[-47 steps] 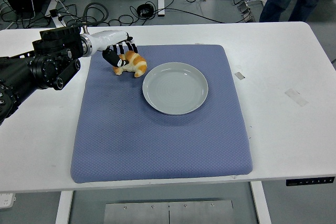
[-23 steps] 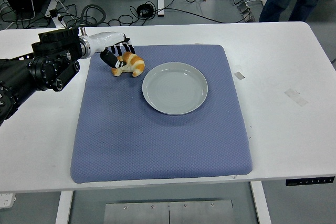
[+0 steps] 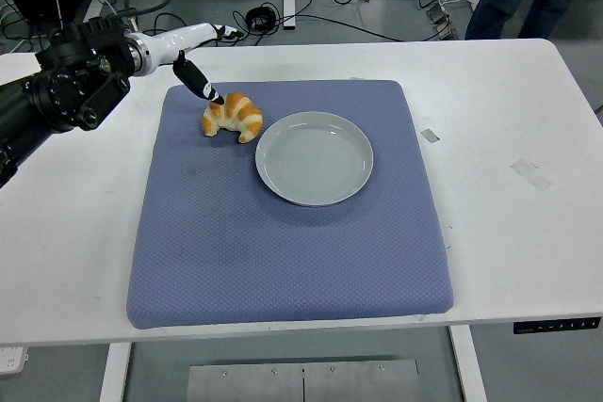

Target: Place the bread on the table

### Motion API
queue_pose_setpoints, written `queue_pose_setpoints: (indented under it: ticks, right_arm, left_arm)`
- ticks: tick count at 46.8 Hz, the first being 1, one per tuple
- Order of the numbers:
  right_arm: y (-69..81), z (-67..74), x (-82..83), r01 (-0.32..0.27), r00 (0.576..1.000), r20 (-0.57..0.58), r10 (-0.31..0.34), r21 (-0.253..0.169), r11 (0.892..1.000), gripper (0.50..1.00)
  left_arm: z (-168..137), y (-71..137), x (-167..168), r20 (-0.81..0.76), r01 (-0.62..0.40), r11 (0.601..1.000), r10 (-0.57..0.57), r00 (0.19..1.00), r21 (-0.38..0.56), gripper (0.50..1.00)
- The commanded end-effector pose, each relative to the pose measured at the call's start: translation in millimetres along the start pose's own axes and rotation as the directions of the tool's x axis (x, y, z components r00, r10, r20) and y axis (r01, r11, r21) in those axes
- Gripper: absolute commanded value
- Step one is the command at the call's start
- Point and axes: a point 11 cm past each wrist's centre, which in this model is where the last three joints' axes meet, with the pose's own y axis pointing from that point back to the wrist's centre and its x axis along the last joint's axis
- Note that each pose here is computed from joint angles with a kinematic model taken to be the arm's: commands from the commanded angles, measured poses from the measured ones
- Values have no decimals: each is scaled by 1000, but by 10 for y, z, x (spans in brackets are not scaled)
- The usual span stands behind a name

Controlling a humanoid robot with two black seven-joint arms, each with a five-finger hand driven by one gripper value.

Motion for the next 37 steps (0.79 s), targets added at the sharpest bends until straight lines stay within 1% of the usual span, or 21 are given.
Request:
queue_pose_setpoints:
  ticks: [1,3,8,11,13,14,17,19,23,29,33,37]
  right_arm:
    - [0,0,0,0,1000,0,0,0,1000,1000]
    - [0,0,-1,1,1000,0,-1,0,1000,1000]
    - [0,0,0,0,1000,0,0,0,1000,1000]
    - [0,0,0,0,1000,0,0,0,1000,1000]
    - [0,0,0,0,1000,0,0,0,1000,1000]
    - [0,0,0,0,1000,0,0,0,1000,1000]
    - [0,0,0,0,1000,0,0,0,1000,1000]
    - [0,0,0,0,1000,0,0,0,1000,1000]
    - [0,0,0,0,1000,0,0,0,1000,1000]
    - [0,0,0,0,1000,0,0,0,1000,1000]
    - [0,0,0,0,1000,0,0,0,1000,1000]
    - [0,0,0,0,1000,0,0,0,1000,1000]
  left_arm:
    - [120,6,189,-49,-51,998,50,998,-30,975]
    - [169,10,263,-69,-71,997,68,995,-41,975]
    - [191,13,312,-102,-102,994,97,990,-50,975]
    - [213,22,371,-202,-155,986,138,970,-69,975]
    - [245,22,415,-344,-221,971,179,922,-87,975]
    - [240,30,440,-424,-257,962,197,884,-88,975]
    - [165,39,402,-568,-310,948,215,794,-74,975]
    - [118,39,361,-600,-315,947,217,770,-61,975]
    - [125,43,389,-647,-336,940,222,730,-56,975]
    - [73,60,403,-750,-375,926,226,622,-32,974]
    - [71,63,411,-814,-410,912,223,536,-20,975]
    - [-40,71,315,-878,-430,903,220,425,17,975]
